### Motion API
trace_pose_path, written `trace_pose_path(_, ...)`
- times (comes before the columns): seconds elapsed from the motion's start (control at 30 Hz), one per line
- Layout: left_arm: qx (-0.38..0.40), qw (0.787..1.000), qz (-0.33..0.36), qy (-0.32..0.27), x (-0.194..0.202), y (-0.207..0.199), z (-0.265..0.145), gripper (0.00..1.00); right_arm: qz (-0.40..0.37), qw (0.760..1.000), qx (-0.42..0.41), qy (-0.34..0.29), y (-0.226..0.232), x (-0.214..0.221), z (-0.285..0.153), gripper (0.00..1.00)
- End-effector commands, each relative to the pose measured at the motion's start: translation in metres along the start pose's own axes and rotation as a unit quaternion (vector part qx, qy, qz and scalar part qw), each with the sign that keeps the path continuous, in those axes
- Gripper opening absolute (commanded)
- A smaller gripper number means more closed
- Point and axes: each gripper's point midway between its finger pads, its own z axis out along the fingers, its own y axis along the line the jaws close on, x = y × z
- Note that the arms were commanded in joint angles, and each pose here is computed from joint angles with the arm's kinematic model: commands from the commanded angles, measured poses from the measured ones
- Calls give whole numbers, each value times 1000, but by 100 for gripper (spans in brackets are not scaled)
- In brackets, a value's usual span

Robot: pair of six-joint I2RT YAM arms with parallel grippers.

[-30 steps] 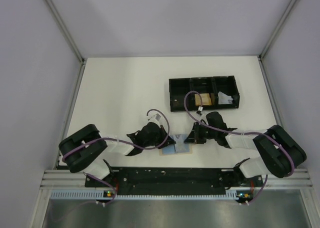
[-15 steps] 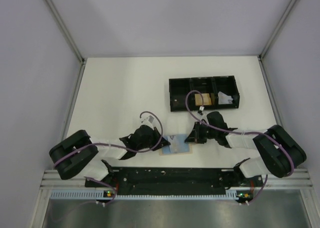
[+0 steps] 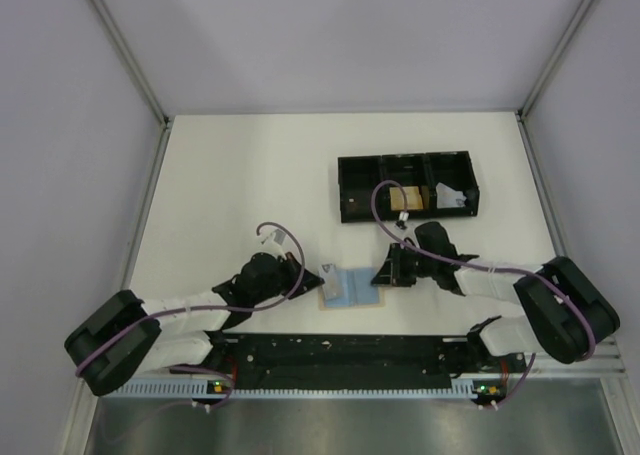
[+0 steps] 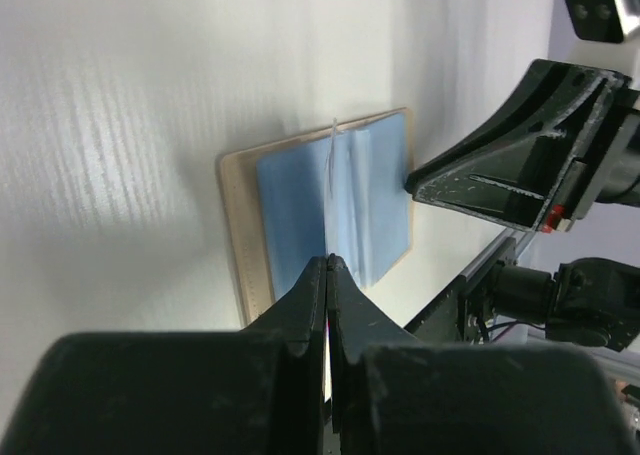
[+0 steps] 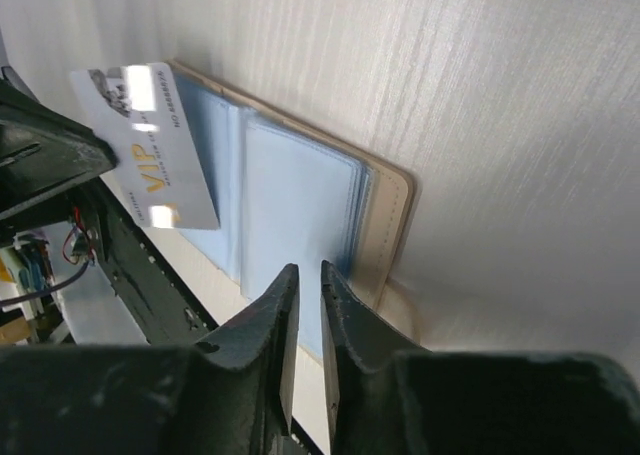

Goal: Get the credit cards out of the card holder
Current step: Remove the credit card from the card holder, then place the credit card in the storage box.

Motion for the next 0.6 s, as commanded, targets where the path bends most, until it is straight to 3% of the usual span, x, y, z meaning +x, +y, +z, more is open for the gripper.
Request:
trace_pose_path(0.0, 54, 997, 52, -7, -7, -18, -10, 0, -50, 999, -1, -13, 12, -16, -12, 19)
trace_pose_path(0.2, 121, 986, 117, -3, -13, -50, -22, 0, -155, 984, -75, -37, 66, -42, -37, 58)
trace_pose_path(0.27, 143, 980, 136, 2, -12, -62, -25, 0, -192, 975, -102, -41, 86, -50, -45, 66)
trace_pose_path(0.57, 236, 946, 215, 59, -2, -113, -43, 0, -318, 929, -188, -7, 135, -53, -63, 69)
